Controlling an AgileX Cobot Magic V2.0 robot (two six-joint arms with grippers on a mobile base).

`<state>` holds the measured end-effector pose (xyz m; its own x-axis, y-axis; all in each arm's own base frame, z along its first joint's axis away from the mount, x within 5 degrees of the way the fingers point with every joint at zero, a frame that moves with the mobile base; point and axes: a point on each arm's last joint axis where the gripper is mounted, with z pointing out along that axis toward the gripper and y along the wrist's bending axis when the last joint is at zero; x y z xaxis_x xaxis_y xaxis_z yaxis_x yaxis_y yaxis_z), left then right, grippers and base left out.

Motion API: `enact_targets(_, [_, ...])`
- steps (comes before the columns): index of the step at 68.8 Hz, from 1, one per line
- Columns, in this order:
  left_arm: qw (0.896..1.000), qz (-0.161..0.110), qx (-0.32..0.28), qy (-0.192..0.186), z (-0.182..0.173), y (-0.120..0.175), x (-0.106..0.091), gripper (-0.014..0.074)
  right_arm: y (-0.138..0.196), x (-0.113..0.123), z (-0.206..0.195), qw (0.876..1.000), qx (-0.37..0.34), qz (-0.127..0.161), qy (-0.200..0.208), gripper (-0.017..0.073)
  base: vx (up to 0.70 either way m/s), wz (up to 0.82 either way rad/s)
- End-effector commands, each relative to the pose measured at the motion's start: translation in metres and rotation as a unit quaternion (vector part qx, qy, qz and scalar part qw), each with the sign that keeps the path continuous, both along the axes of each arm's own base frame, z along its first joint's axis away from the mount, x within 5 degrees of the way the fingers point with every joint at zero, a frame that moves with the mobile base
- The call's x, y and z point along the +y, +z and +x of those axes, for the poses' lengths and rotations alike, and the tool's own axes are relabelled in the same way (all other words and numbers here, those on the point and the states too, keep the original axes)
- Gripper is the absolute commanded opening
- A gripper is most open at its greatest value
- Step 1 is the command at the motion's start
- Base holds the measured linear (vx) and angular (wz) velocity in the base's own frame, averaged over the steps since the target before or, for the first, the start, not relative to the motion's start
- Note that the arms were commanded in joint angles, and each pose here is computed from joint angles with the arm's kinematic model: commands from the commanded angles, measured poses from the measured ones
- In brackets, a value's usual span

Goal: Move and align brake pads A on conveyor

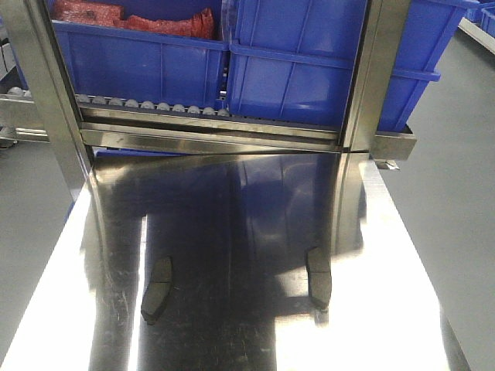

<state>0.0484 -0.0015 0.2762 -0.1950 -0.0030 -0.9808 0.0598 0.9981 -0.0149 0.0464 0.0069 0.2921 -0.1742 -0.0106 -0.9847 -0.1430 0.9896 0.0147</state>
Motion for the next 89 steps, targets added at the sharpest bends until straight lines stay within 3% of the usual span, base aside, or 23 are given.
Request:
enact_targets(1, [0.999, -0.006, -0.040, -0.003, 0.001, 0.013, -0.001, 0.0430, 0.014, 0.000, 0.001, 0.999, -0.043, -0.001, -0.002, 0.0473, 0.00, 0.00])
enact_targets(54, [0.999, -0.006, -0.046, -0.004, 0.001, 0.014, -0.001, 0.0430, 0.014, 0.000, 0.001, 0.999, -0.043, -0.001, -0.002, 0.0473, 0.00, 0.00])
enact_targets(65, [1.000, -0.008, -0.020, -0.001, 0.001, 0.013, -0.001, 0.0430, 0.014, 0.000, 0.001, 0.999, -0.043, -0.001, -0.002, 0.0473, 0.00, 0.00])
enact_targets(77, [0.995, 0.000, 0.098, 0.006, 0.030, 0.020, -0.003, 0.0430, 0.013, 0.000, 0.001, 0.999, -0.041, -0.001, -0.002, 0.0473, 0.00, 0.00])
enact_targets(89, [0.971, 0.013, 0.238, 0.011, 0.083, 0.022, -0.007, 0.0430, 0.013, 0.000, 0.001, 0.999, -0.041, -0.001, -0.002, 0.0473, 0.00, 0.00])
